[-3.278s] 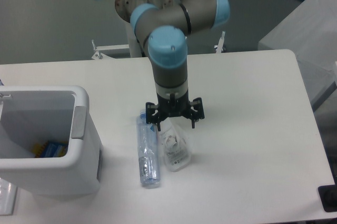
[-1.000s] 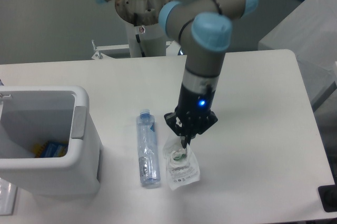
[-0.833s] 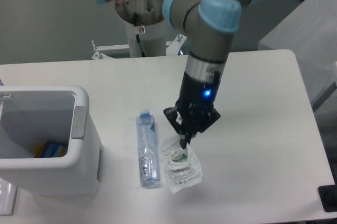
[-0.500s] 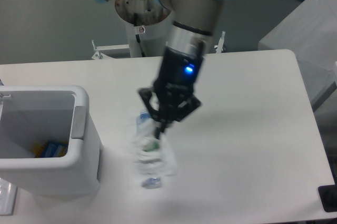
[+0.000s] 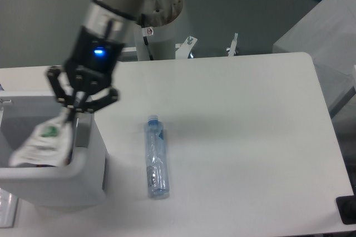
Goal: Place the trash in the trash can
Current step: 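Lift the packet and carry it over the white trash bin, then open the gripper to drop the packet into the bin, then move the gripper back and lower it onto the clear water bottle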
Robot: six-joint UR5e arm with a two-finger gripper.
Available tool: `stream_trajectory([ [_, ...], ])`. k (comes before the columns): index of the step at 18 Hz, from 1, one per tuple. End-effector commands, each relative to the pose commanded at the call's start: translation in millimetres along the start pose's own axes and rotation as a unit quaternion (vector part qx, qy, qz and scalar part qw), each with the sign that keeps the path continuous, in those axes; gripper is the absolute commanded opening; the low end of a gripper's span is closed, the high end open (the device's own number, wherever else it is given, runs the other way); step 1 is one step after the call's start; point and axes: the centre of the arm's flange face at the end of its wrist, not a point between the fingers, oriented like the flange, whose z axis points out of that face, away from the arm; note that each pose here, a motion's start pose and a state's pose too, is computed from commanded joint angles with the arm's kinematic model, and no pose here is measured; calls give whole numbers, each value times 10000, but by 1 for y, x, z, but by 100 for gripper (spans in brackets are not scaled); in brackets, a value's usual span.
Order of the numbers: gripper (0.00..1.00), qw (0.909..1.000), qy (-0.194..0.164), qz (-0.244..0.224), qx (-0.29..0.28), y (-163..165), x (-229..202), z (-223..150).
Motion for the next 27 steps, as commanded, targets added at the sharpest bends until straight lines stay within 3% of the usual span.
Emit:
stream_trajectory([
  [2,8,9999,58,22,-112,9,8,9],
  [4,26,9998,78,41,-151,13,11,12],
  [5,30,9998,88,32,-164,14,12,13],
  [8,78,9999,85,35,-126,12,15,10],
  [10,100,9999,70,1,-98,10,16,6],
  [13,100,9996,-65,-283,6,3,8,-4],
  [17,100,9941,-758,-696,337,-7,-51,-48],
  [20,100,9832,-1460,-1028,378,-5,-100,-65],
  [23,100,9762,-1657,-1353,346,0,-144,-72],
  [27,100,9705,-1685,-1724,-4,15,-196,-39],
])
